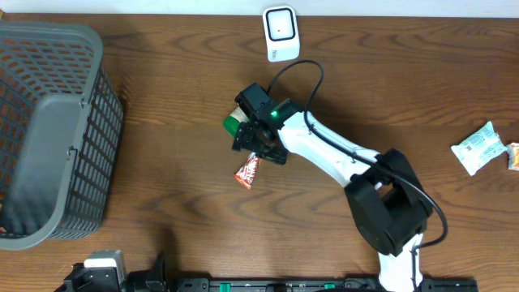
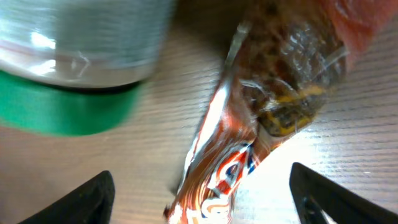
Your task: Scan the item barcode
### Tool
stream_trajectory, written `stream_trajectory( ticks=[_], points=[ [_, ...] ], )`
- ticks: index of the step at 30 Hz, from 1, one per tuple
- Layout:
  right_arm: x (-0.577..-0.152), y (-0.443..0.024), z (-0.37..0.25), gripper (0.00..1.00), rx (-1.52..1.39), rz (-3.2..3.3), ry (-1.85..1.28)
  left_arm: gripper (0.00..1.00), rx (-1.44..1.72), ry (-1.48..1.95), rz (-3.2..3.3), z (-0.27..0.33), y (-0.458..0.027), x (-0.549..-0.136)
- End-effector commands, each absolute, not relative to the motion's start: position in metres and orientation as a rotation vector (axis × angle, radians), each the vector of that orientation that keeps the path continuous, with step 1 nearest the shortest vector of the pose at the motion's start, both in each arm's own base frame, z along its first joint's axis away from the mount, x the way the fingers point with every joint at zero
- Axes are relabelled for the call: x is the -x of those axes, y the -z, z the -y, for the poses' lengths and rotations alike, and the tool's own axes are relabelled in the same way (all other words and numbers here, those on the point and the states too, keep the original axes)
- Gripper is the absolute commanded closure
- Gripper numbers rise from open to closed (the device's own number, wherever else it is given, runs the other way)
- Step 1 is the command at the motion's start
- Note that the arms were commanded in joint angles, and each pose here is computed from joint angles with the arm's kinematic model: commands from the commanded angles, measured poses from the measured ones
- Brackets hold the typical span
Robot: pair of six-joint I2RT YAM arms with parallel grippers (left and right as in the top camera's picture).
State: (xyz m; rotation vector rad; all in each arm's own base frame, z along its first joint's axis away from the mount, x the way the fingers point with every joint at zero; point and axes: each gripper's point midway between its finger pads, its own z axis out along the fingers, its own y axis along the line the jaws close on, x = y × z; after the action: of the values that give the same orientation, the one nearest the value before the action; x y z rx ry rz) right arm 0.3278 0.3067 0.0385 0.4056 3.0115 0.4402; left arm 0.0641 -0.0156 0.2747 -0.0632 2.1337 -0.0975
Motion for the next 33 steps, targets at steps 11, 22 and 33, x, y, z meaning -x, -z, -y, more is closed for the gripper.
stream_trajectory(
  ticks=[11, 22, 33],
  points=[
    [-0.332, -0.128, -0.291, 0.01, -0.046, -2.837, -0.504, 0.02, 0.044, 0.095, -2.125, 0.017, -0.276, -0.063],
    [-0.314, -0.114, -0.270, 0.01, 0.879, -2.708, -0.844, 0.02, 0.044, 0.095, -2.125, 0.017, -0.276, -0.063],
    [-0.367, -0.120, -0.235, 0.01, 1.098, -2.356, -0.876, 0.02, 0.044, 0.095, -2.125, 0.017, -0.276, -0.063]
  ],
)
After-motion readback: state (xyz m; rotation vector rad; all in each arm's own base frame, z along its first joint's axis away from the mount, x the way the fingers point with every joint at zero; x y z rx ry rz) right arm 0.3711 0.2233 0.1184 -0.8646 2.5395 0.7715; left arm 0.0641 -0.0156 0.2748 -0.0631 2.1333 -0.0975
